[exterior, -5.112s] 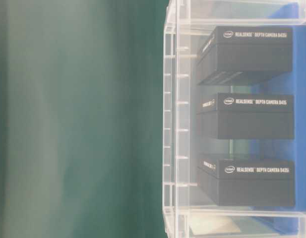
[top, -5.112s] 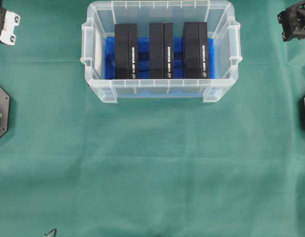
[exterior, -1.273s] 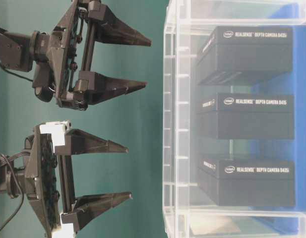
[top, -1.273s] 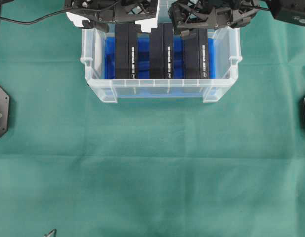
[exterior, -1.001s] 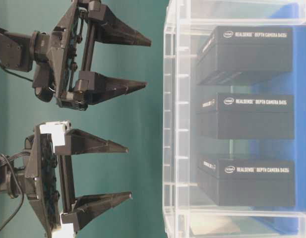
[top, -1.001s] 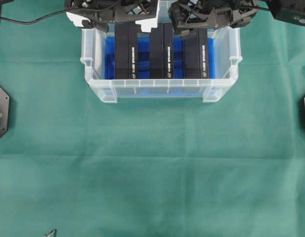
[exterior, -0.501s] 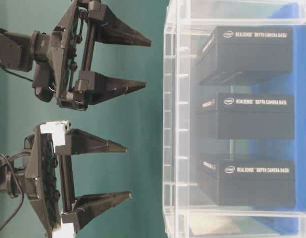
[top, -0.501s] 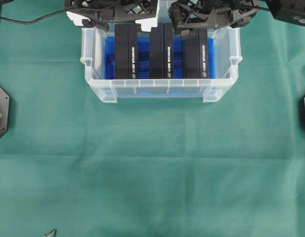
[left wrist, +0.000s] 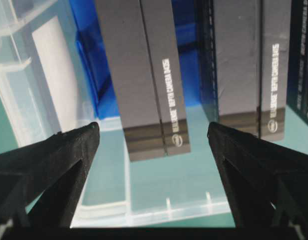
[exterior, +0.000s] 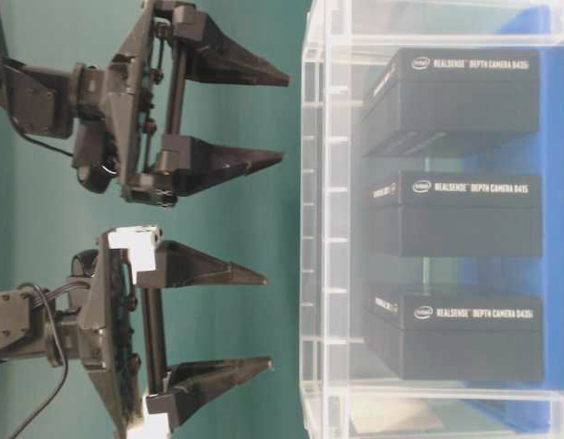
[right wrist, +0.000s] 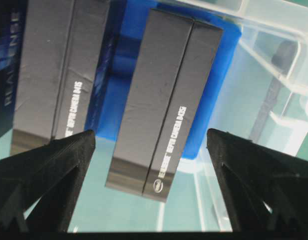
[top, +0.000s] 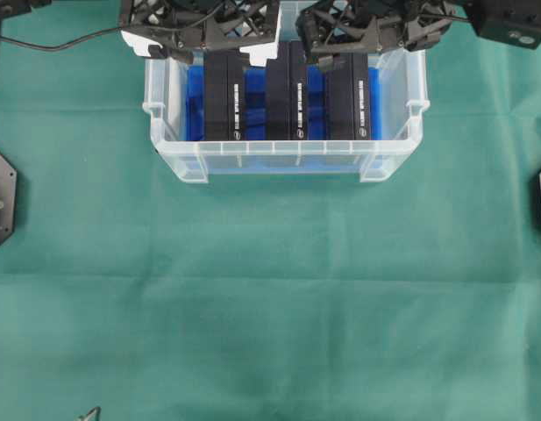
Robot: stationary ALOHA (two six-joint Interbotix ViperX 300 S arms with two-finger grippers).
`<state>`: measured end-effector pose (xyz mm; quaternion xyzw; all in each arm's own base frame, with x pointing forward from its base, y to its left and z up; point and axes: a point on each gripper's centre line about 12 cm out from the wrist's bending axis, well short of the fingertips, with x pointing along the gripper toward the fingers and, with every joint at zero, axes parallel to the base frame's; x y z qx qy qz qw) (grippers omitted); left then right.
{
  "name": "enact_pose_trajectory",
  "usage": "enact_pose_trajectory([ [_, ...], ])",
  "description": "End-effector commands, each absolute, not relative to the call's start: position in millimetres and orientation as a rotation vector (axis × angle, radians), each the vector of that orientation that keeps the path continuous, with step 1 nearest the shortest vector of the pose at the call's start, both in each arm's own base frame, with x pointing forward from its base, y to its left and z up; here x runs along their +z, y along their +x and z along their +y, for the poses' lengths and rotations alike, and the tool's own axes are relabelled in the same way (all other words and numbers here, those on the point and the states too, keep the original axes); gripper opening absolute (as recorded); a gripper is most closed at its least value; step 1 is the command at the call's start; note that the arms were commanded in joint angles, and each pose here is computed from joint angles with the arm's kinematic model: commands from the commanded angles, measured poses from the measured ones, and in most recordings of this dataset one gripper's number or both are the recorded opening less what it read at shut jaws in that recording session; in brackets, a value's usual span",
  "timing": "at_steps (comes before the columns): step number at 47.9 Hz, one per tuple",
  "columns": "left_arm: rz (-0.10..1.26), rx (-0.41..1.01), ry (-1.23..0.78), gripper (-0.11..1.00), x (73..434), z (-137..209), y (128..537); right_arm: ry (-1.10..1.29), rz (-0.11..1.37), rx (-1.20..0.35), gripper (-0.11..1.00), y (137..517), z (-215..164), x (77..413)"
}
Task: Take the box out of the case with both arms.
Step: 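Align left gripper over left box, right gripper over right box, then lower both grippers and close them on the two outer boxes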
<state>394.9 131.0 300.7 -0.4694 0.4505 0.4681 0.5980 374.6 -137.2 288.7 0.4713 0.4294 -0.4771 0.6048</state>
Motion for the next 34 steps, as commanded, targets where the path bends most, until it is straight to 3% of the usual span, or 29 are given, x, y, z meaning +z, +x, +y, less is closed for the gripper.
enact_pose_trajectory([
  [1,1.009,1.076,-1.084,0.88,306,132,395,1.088,0.975,-1.094,0.97,376,-137,291],
  [34,1.051,1.091,-1.071,0.88,242,137,406,1.082,0.997,-1.093,0.97,376,-141,231],
])
